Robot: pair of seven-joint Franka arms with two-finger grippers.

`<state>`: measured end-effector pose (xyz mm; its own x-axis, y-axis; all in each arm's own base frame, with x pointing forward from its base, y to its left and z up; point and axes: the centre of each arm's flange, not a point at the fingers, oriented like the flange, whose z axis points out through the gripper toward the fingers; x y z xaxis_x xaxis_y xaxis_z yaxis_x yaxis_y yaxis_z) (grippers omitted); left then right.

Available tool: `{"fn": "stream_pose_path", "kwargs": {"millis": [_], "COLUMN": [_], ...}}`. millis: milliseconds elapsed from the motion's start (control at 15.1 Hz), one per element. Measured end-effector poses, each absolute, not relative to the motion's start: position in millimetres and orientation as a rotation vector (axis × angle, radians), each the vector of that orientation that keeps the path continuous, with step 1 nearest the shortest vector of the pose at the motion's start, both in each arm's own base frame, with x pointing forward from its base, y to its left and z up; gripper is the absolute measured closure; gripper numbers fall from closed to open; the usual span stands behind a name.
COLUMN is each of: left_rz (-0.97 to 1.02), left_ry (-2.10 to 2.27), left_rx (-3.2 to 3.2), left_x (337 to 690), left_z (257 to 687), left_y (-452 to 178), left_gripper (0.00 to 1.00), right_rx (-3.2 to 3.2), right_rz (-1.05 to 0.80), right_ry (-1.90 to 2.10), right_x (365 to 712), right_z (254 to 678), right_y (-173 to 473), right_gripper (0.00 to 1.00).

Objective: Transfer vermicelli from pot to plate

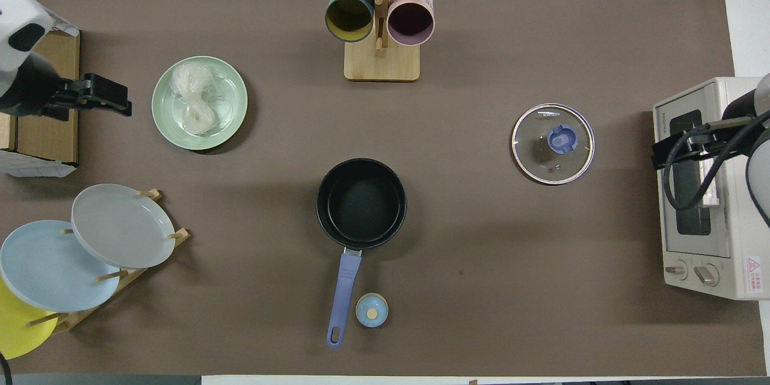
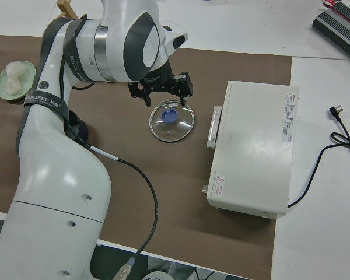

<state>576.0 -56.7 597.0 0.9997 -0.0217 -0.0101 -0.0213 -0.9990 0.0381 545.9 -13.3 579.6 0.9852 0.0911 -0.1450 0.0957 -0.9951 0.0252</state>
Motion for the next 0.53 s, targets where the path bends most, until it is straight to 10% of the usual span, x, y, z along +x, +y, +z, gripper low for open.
{"fn": "stream_pose_path", "kwargs": {"millis": [530], "left_rz": [-0.14], "left_ry": [-0.035], "left_rx": [3.113], "left_x": [542.1], "left_z": [584.5], "left_y": [-57.6], "left_gripper": [0.0], "right_rx": [3.105], "right_rz": [-0.237], "right_ry": [0.143], "right_x": [542.1], "right_z": [583.3], "right_y": [-11.5], "right_gripper": [0.0]}}
